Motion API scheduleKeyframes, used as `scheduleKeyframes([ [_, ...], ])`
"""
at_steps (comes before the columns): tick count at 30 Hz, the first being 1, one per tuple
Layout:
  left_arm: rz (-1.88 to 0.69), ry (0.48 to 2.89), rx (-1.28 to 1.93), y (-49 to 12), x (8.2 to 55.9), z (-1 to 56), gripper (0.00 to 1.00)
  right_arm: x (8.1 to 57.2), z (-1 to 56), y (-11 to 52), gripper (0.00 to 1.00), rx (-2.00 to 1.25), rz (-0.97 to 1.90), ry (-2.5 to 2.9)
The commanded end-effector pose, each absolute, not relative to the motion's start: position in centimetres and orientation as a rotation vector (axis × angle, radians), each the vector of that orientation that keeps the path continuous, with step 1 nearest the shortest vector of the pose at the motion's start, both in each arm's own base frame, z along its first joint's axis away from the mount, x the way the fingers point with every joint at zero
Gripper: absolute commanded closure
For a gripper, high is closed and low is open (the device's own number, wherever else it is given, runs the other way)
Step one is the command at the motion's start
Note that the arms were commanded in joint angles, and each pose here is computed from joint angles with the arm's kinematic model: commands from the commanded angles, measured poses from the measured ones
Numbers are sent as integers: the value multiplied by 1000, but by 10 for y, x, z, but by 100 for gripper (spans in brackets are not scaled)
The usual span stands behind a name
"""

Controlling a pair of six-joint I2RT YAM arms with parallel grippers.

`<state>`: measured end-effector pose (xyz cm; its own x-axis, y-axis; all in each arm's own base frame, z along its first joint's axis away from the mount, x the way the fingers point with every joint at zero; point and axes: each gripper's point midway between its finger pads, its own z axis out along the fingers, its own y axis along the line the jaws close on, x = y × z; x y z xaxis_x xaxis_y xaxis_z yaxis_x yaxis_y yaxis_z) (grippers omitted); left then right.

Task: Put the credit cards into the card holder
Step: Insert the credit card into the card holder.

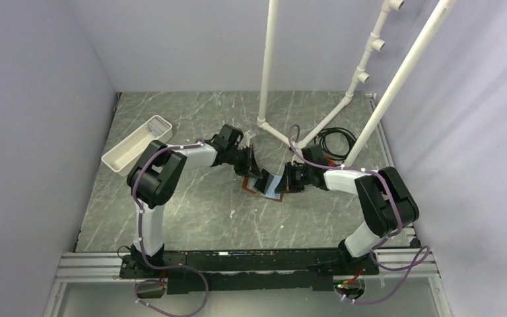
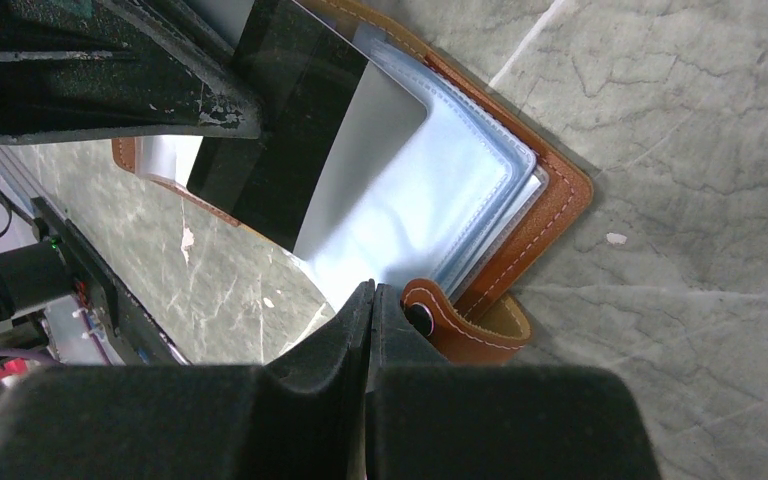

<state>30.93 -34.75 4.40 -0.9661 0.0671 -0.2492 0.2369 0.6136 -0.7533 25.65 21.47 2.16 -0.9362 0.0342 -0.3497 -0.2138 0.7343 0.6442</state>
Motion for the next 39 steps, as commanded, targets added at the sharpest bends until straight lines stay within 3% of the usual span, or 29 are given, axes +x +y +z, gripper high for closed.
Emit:
scheduleKeyframes([
  [1,-1232,2582,253,-350,320,51,100,265,25,214,100,-176,1001,2563],
  [8,-1296,2589,218,-352,309,47,100,269,32,212,100,-148,978,2546],
  [11,-1274,2614,200,-348,304,41,100,266,35,207,92,-93,955,2557],
  [20,-1232,2624,214,-347,299,40,99,265,31,197,80,-58,900,2572],
  [22,-1222,2623,212,-349,300,40,97,265,27,199,80,-54,918,2582],
  [25,-1171,2652,215,-349,295,39,85,265,22,200,83,-52,918,2586],
  [30,-1089,2651,237,-355,290,39,72,267,19,203,100,-63,946,2581],
  [39,-1042,2625,324,-378,280,47,62,264,18,208,100,-67,997,2574],
])
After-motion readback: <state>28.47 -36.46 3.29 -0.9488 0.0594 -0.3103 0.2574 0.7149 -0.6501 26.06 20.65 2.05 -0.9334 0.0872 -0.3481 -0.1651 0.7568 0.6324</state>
